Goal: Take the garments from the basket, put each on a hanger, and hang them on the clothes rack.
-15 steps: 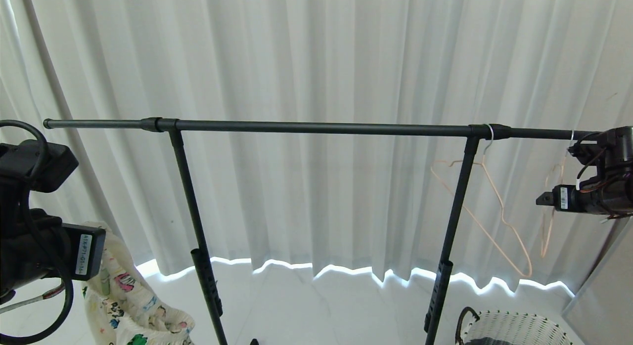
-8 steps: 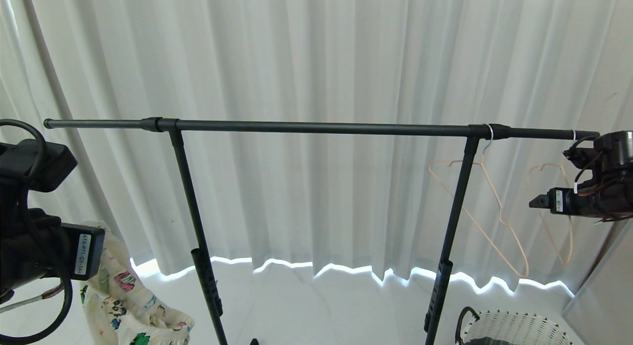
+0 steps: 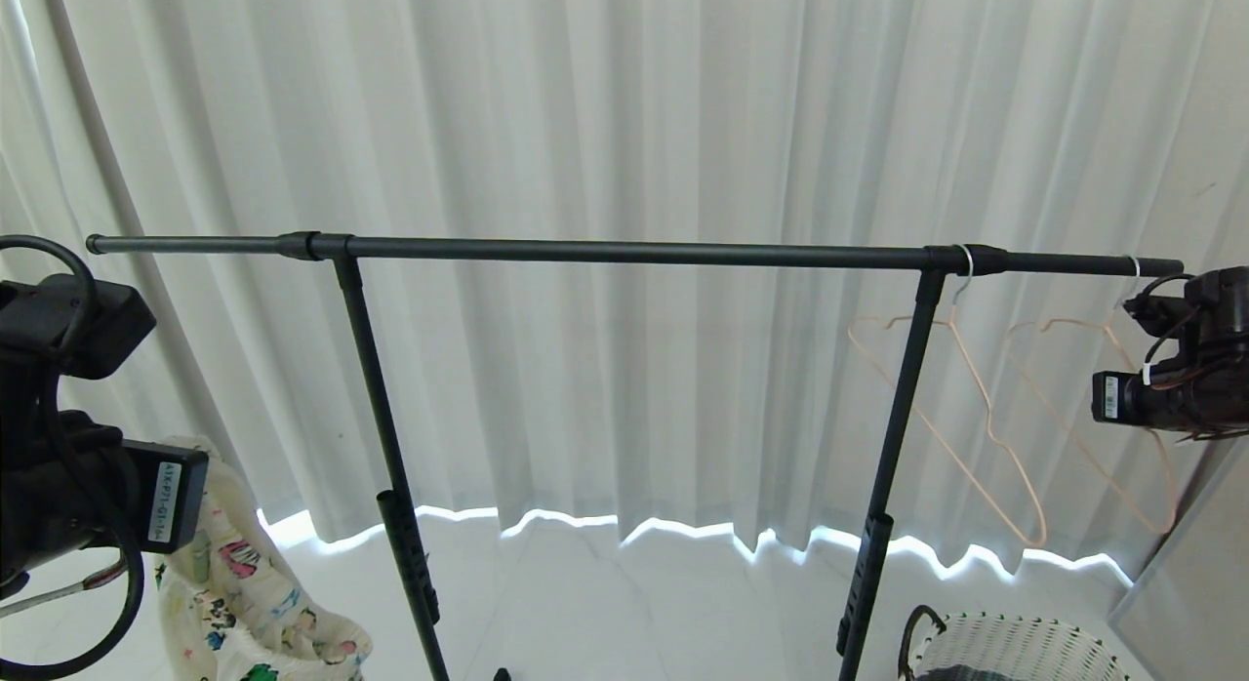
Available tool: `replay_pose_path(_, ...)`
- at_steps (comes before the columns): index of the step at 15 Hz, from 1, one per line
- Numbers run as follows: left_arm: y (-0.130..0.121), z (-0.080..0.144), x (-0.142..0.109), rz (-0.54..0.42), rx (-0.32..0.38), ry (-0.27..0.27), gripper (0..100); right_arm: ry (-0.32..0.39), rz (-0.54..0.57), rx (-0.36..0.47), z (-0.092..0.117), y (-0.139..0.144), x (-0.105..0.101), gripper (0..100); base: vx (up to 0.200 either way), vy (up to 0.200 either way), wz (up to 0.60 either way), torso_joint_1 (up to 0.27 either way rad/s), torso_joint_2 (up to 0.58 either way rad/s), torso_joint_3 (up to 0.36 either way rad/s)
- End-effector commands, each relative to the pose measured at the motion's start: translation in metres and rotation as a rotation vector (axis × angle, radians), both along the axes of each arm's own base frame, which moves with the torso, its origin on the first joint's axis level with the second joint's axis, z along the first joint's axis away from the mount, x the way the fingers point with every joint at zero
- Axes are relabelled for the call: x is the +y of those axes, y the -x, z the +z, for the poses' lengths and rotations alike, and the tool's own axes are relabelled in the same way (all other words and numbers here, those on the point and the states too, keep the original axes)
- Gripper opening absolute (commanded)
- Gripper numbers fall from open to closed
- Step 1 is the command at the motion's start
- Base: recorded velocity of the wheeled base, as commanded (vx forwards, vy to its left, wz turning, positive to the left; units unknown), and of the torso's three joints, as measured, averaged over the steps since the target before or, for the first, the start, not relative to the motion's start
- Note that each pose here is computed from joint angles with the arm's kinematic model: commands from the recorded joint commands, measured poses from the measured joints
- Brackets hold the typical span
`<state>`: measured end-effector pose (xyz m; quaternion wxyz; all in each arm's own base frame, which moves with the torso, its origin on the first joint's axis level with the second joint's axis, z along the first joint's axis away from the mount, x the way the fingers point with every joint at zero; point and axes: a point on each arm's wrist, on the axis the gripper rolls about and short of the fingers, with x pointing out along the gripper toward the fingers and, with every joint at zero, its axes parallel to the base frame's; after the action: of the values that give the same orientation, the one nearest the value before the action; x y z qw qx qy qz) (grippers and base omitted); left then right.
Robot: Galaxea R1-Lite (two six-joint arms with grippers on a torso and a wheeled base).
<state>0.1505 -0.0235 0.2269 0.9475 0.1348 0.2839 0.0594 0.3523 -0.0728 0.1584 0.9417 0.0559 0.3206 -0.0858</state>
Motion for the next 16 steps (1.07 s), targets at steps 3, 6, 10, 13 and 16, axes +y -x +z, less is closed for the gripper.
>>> replay_pose_path(3,0.001,0.001,0.000,0.001,-0.005,0.001,0,-0.006,0.001,-0.010,0.003,0.001,-0.003,0,0.000,0.000,0.00,0.000,0.00,0.000)
replay_pose_path(6,0.001,0.001,0.000,0.000,-0.006,0.000,0,-0.010,0.015,-0.049,0.015,0.007,-0.001,0,0.000,0.000,0.00,0.000,0.00,0.000)
replay_pose_path(10,0.002,0.003,0.001,-0.002,-0.013,-0.003,0,-0.023,0.066,-0.142,0.038,0.020,0.003,0,0.000,0.000,0.00,0.000,0.00,0.000)
replay_pose_path(13,0.005,0.004,0.001,-0.014,-0.022,-0.015,0,-0.022,0.074,-0.166,0.047,0.045,0.009,0,0.000,0.000,0.00,0.000,0.00,0.000)
replay_pose_path(16,0.008,0.006,0.001,-0.039,-0.025,-0.049,0,-0.017,0.072,-0.187,0.054,0.081,0.015,0,0.000,0.000,0.00,0.000,0.00,0.000)
